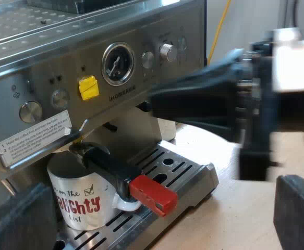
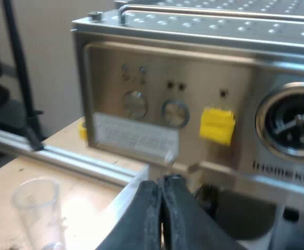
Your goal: Place mug into machine
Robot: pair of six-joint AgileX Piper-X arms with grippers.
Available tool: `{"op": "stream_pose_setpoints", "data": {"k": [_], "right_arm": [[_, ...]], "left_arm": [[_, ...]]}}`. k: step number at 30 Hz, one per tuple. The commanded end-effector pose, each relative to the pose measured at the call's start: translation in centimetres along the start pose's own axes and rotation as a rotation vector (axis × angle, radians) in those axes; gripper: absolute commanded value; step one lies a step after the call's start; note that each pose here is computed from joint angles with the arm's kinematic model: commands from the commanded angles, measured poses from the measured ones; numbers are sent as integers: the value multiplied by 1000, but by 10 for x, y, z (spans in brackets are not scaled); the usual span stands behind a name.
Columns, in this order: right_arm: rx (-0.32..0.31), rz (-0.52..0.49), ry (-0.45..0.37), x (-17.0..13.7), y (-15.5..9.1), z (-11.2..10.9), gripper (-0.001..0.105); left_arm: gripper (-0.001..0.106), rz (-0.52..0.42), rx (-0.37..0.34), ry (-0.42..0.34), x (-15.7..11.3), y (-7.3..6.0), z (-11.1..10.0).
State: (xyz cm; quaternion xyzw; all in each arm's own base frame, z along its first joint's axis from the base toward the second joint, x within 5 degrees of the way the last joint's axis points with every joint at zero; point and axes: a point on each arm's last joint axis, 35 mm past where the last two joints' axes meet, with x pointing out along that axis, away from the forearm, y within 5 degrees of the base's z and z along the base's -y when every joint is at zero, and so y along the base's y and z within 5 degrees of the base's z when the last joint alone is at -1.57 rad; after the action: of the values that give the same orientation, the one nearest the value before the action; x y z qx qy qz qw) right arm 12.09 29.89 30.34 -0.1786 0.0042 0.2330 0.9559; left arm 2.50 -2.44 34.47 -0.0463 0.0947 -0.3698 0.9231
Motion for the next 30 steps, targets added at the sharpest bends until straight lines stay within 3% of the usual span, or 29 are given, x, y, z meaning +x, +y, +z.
{"op": "stream_pose_setpoints", "data": {"k": [1, 14, 30], "right_arm": [[7, -45, -3, 17, -3, 10, 0], [-3, -127, 53, 64, -10, 0, 0], [20, -215, 107, 92, -48, -18, 0]], "left_arm": [[85, -10, 4, -7, -1, -1, 3], [85, -10, 4, -8, -1, -1, 3], [85, -10, 4, -8, -1, -1, 3]]}}
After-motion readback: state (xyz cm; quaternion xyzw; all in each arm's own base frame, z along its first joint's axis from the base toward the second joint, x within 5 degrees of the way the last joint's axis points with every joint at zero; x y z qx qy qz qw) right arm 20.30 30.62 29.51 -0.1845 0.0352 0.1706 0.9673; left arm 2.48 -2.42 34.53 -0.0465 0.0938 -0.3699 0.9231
